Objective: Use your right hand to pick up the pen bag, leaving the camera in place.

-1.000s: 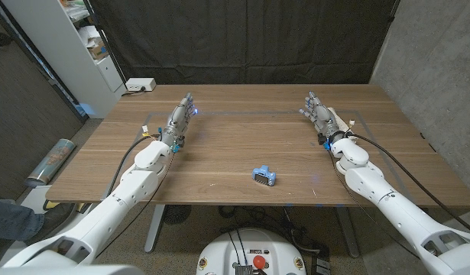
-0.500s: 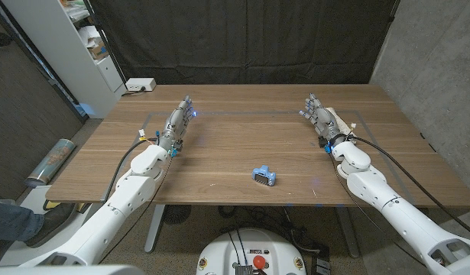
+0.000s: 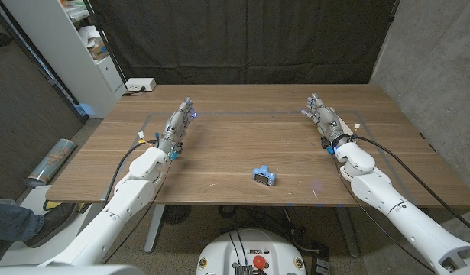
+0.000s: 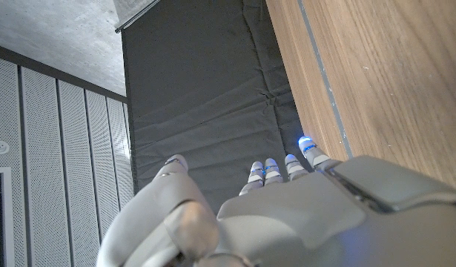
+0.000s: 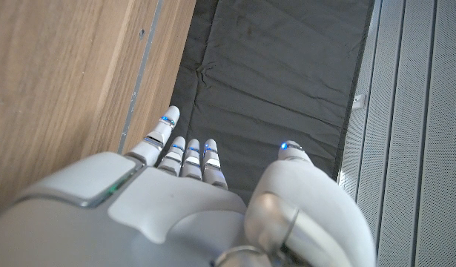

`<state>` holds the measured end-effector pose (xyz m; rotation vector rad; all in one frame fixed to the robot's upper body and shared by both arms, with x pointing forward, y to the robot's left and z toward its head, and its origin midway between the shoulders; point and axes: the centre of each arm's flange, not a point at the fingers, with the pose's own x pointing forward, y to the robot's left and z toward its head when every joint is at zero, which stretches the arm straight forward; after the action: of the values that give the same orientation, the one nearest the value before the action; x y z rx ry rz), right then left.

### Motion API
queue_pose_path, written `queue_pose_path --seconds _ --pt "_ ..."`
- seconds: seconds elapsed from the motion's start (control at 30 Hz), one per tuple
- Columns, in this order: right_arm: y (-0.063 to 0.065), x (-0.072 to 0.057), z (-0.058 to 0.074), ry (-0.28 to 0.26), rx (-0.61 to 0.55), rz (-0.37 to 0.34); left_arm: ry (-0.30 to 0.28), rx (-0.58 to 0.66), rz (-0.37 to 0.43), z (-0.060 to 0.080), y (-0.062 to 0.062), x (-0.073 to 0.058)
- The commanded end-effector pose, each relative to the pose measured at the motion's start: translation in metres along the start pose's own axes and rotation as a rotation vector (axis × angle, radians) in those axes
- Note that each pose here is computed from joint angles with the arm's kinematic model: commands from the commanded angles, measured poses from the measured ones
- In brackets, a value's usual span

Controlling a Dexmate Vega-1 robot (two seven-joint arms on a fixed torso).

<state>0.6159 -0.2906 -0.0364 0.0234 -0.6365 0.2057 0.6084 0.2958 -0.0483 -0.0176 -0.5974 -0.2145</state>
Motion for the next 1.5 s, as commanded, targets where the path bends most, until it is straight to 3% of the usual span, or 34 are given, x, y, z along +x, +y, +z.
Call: queue_pose_path --seconds 0.03,0.57,1.5 --pt "0.002 -0.006 0.008 -0.029 -0.031 -0.004 -0.008 0.011 -0.011 0.003 -0.002 -0.003" --pt "-0.002 -0.009 0.016 -0.058 -0.046 -0.006 -0.001 0.009 -0.020 0.000 -0.008 0.000" --pt "-0.008 -0.020 0.038 -0.095 -0.133 -0.005 -0.013 0.021 -0.024 0.006 -0.011 -0.012"
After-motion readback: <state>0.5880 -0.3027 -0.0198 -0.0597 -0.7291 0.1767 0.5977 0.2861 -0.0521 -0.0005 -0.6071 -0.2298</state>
